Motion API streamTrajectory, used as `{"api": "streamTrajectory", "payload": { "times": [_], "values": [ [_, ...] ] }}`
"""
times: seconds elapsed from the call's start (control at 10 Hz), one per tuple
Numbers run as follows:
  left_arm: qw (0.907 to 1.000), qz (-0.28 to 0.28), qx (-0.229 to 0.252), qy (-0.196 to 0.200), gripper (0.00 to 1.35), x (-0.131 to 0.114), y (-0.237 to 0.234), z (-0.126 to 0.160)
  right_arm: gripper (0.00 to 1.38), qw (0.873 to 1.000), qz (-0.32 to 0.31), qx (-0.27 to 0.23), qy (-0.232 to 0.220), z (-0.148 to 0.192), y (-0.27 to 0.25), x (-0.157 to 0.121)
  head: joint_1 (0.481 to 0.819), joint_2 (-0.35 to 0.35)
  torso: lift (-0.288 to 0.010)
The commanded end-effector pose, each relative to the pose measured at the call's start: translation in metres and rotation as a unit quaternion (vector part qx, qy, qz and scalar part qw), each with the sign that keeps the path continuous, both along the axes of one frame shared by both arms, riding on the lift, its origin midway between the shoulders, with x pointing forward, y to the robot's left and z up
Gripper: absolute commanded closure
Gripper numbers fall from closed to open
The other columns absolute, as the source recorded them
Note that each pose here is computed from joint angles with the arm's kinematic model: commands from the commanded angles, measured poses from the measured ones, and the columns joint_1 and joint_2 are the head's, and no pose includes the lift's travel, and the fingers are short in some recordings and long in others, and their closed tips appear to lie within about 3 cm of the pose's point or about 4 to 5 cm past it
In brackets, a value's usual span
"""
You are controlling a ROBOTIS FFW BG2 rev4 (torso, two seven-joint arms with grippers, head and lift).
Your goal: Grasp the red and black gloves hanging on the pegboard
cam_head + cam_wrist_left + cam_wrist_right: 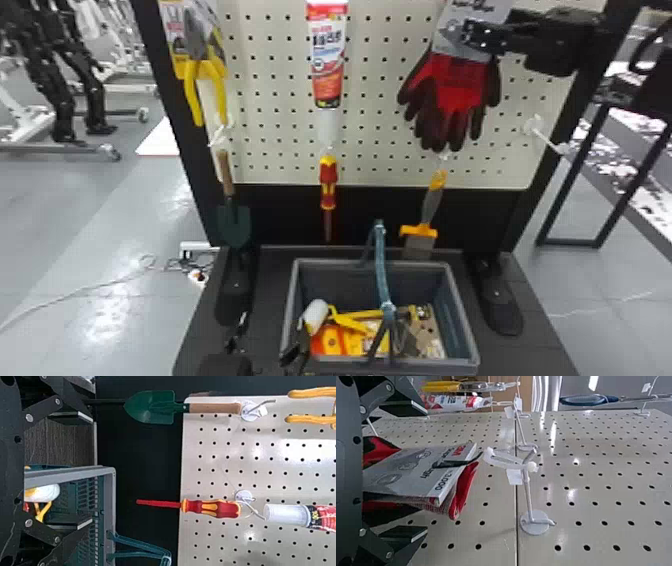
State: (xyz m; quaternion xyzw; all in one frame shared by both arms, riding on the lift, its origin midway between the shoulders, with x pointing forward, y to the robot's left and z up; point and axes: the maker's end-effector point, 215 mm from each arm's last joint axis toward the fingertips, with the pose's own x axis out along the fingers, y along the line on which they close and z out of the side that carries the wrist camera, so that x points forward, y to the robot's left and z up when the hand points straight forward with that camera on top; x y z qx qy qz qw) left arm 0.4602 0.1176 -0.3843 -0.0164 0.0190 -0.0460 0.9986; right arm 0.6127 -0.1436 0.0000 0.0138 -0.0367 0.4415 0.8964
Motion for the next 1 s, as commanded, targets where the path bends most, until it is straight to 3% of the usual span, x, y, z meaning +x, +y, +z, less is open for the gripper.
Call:
{"api": "streamTrajectory", "payload": {
  "times": [0.0, 0.1, 0.2, 0.3, 0.5, 0.6, 0.7, 0.8, 0.9],
  "values": [
    [1.0000, -0.002, 0.000, 0.001, 0.39, 0.002, -0.002, 0.000, 0.24, 1.000, 0.003, 0.000, 0.002, -0.001, 0.003, 0.001, 0.549, 0.000, -0.100],
    [1.0000, -0.002, -0.001, 0.002, 0.39, 0.001, -0.002, -0.001, 0.37, 1.000, 0.004, 0.004, -0.003, 0.001, 0.003, 0.001, 0.549, 0.000, -0.100],
    [1.0000, -0.002, -0.001, 0.003, 0.39, 0.001, -0.003, -0.001, 0.72, 1.000, 0.009, 0.012, 0.000, 0.001, 0.005, 0.001, 0.549, 0.000, -0.100],
    [1.0000, -0.003, 0.000, 0.003, 0.39, 0.003, -0.004, -0.001, 0.85, 1.000, 0.014, 0.018, 0.004, 0.000, 0.007, -0.001, 0.549, 0.000, -0.100],
    [1.0000, -0.005, -0.001, 0.003, 0.39, 0.004, -0.006, -0.001, 0.87, 0.999, 0.032, 0.027, 0.014, -0.004, 0.019, -0.005, 0.549, 0.000, -0.100],
    [1.0000, -0.006, -0.002, 0.001, 0.39, 0.005, -0.007, 0.000, 1.01, 0.999, 0.036, 0.029, 0.019, -0.008, 0.022, -0.005, 0.549, 0.000, -0.100],
    [1.0000, -0.007, -0.002, 0.001, 0.39, 0.005, -0.007, 0.000, 1.04, 0.999, 0.037, 0.028, 0.018, -0.008, 0.023, -0.006, 0.549, 0.000, -0.100],
    [1.0000, -0.006, -0.002, 0.001, 0.39, 0.005, -0.006, 0.000, 1.21, 0.999, 0.038, 0.029, 0.020, -0.010, 0.024, -0.006, 0.549, 0.000, -0.100],
    [1.0000, -0.006, -0.002, 0.000, 0.39, 0.006, -0.006, 0.000, 1.21, 0.999, 0.036, 0.028, 0.018, -0.010, 0.024, -0.006, 0.549, 0.000, -0.100]
  ]
}}
